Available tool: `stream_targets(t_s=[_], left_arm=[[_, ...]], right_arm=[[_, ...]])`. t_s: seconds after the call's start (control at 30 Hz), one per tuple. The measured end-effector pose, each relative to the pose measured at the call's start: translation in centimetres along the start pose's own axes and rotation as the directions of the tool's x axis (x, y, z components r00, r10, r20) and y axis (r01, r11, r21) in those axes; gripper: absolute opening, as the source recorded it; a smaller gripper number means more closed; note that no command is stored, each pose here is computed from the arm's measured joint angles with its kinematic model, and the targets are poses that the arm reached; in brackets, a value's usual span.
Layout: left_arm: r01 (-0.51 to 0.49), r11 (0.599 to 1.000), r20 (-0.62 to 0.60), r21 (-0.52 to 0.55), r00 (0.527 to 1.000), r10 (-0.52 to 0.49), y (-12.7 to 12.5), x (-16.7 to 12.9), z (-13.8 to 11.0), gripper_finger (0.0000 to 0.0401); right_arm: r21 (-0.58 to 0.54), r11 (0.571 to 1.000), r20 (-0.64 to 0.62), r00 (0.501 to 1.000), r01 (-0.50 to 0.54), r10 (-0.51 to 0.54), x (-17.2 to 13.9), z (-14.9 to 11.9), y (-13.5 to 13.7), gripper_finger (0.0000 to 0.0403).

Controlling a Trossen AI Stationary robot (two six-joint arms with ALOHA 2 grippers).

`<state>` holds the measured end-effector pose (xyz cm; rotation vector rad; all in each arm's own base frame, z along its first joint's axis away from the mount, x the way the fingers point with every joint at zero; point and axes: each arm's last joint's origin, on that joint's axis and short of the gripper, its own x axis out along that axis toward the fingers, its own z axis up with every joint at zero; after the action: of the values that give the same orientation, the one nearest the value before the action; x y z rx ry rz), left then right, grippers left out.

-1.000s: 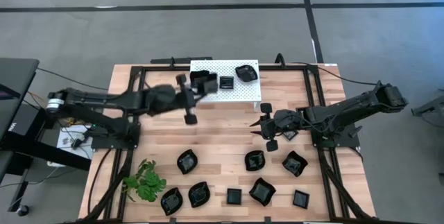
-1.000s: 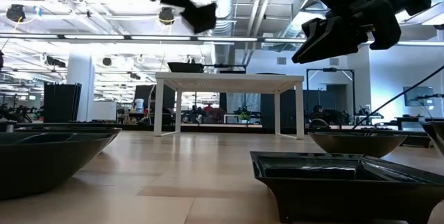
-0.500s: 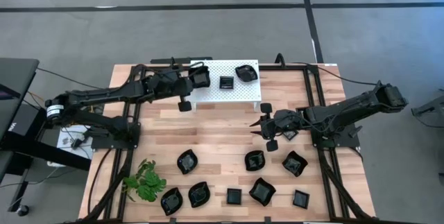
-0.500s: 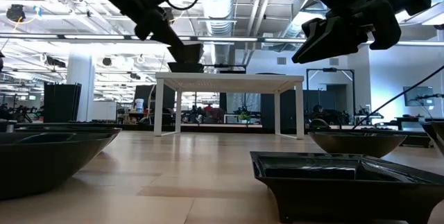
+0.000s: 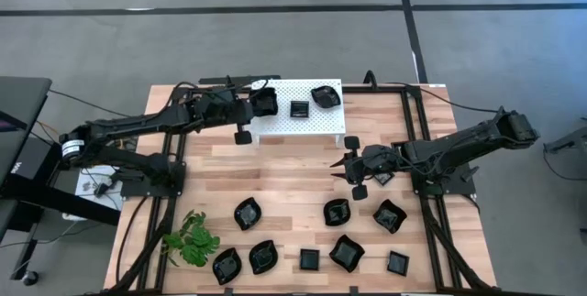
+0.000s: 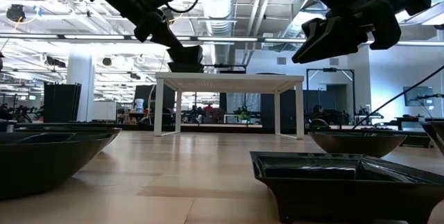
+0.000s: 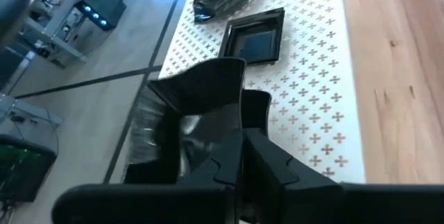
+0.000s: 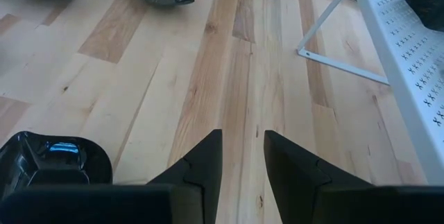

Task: Pick & Place Mini shaped plates
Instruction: Stack the distorted square plate on top of the other distorted square plates on the shelf

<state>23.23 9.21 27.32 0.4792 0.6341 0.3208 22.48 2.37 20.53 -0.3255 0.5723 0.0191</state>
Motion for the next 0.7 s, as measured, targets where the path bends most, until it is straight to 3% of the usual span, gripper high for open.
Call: stream_targets(t_s=[0.43, 0.7], left_arm=[[-0.002, 1.000, 0.009, -0.007, 1.000, 0.003, 0.00, -0.01, 0.10, 0.0074], [0.004, 0.996, -0.012, -0.089, 1.000, -0.005, -0.23, 0.73, -0.07, 0.0101]], right_arm=[[-0.001, 1.000, 0.000, 1.000, 0.000, 0.000, 0.00, 0.00, 0.01, 0.0102], [0.000, 1.000, 0.000, 1.000, 0.000, 0.000, 0.00, 0.00, 0.00, 0.0102]])
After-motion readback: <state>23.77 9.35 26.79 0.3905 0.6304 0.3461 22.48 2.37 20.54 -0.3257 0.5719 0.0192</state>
